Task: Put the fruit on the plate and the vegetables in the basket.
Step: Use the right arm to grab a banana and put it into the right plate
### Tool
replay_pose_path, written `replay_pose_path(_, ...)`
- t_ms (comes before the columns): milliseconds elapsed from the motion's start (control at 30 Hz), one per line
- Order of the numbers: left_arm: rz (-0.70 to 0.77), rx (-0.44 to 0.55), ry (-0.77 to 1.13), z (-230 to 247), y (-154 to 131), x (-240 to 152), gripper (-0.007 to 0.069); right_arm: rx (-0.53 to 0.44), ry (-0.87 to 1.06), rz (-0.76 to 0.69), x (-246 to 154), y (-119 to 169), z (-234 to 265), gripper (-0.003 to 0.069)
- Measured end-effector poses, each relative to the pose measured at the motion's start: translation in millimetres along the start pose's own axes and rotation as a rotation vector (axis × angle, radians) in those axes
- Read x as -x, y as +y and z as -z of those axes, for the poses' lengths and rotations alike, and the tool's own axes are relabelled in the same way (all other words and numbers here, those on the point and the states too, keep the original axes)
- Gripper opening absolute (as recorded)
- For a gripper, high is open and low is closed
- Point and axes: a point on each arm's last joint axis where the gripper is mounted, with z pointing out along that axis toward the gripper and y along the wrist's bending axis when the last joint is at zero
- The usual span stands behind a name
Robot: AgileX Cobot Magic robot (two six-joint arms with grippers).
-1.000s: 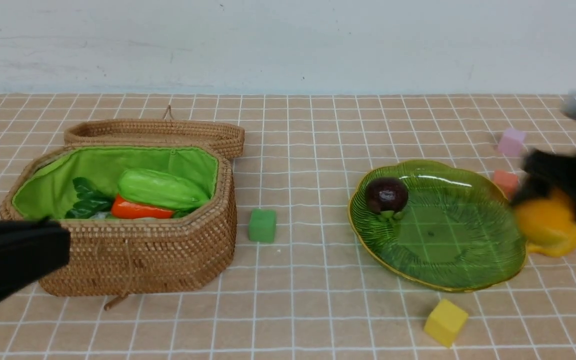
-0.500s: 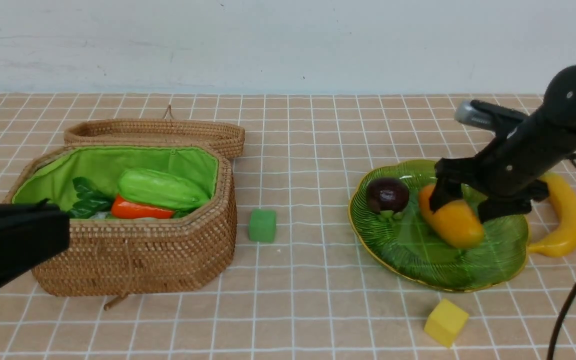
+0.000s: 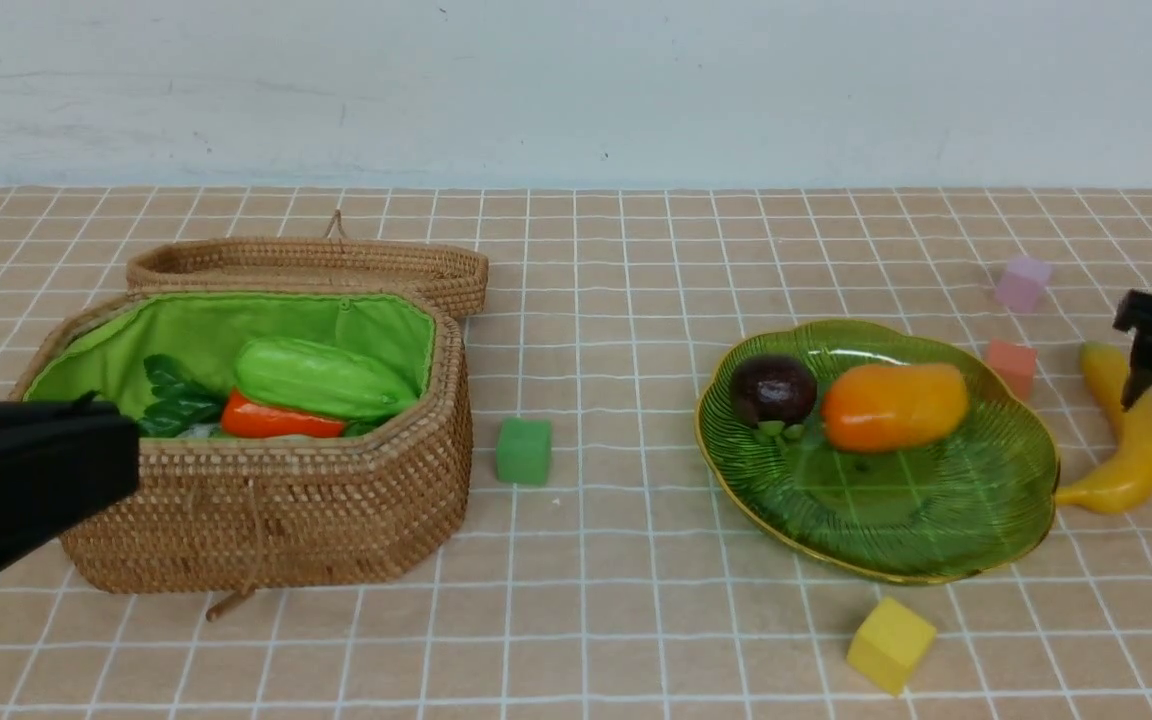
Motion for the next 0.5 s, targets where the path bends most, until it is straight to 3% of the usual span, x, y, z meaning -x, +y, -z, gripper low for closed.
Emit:
replay_pose_path(267, 0.0, 0.0, 0.0, 0.0, 0.0, 0.0, -0.0009, 0.019, 0.009, 0.054, -1.8, -1.4, -44.9, 0.0524)
replay_pose_path(467, 0.001, -0.001, 0.0, 0.0, 0.0, 0.0, -0.0006, -0.016, 0.018, 0.099, -1.3, -4.5, -47.7, 0.0323)
replay_pose_path(500, 0.001, -0.001, 0.001, 0.0, -0.1, -0.1, -0.0005, -0.025, 0.02, 0.11, -0.9, -5.0, -46.1, 0.0326)
